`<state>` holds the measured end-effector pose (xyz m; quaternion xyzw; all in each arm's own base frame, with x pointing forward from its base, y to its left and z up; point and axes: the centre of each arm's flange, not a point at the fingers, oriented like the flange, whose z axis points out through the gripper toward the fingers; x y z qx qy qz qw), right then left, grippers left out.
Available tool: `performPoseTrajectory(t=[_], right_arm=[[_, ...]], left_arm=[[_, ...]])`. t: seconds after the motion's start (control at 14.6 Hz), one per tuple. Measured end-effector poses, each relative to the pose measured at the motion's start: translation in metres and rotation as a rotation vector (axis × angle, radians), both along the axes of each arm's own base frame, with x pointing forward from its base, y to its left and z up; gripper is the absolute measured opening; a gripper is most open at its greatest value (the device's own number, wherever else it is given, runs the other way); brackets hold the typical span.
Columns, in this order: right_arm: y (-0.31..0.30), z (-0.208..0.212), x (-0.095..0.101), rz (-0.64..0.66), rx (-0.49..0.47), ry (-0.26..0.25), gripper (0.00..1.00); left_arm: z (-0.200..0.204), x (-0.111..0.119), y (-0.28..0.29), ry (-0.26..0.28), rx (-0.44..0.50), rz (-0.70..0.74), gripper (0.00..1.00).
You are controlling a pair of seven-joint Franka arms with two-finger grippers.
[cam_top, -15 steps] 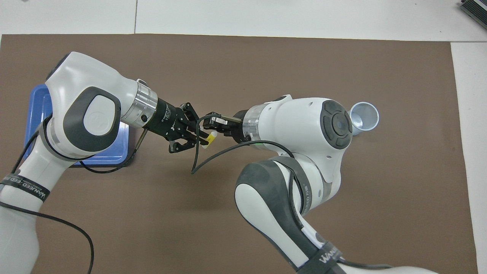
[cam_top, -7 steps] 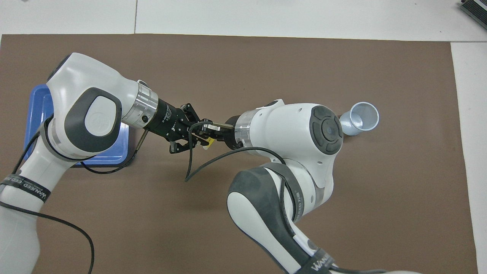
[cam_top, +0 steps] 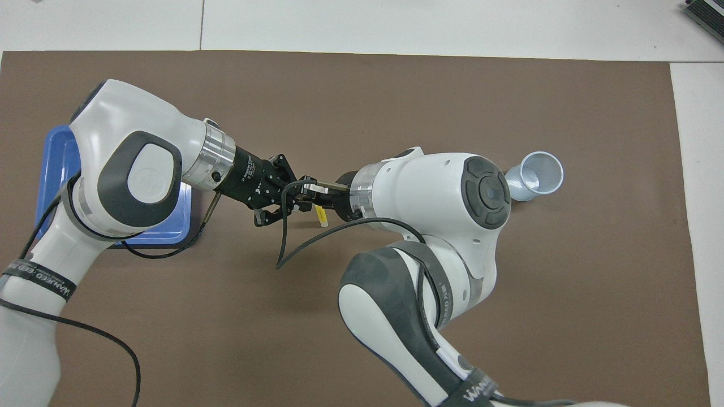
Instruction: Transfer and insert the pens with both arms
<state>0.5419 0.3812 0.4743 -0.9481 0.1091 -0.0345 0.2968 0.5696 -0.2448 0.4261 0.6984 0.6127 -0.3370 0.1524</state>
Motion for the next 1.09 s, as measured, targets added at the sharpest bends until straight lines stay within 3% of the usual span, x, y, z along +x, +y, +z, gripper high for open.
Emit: performPoseTrajectory(t=[0.07,0.14,0.41,0.68,0.96,1.09], right_arm=[[0.0,0.0,0.0,0.002,-0.005,-0.003,0.37],[-0.001,-0.001,0.001,0.004,-0.01,-0.006,0.36],[-0.005,-0.002,0.003,0.025,-0.045,-0.031,0.37],[-0.02,-0.01,0.011,0.112,-0.186,-0.121,0.39],[-0.065,-0.022,0.031,0.174,-0.309,-0.131,0.38],[-0.078,-0.028,0.038,0.164,-0.332,-0.126,0.38]], left_arm=[[-0.001,0.0,0.0,0.001,0.001,0.0,0.01],[-0.001,-0.001,0.0,0.002,0.001,0.0,0.01],[-0.006,-0.001,0.001,-0.005,0.007,0.014,0.01],[-0.008,-0.004,0.003,-0.014,0.015,0.028,0.01],[-0.008,-0.004,0.006,-0.028,0.013,0.023,0.01],[-0.007,-0.004,0.006,-0.08,-0.008,-0.034,0.01]])
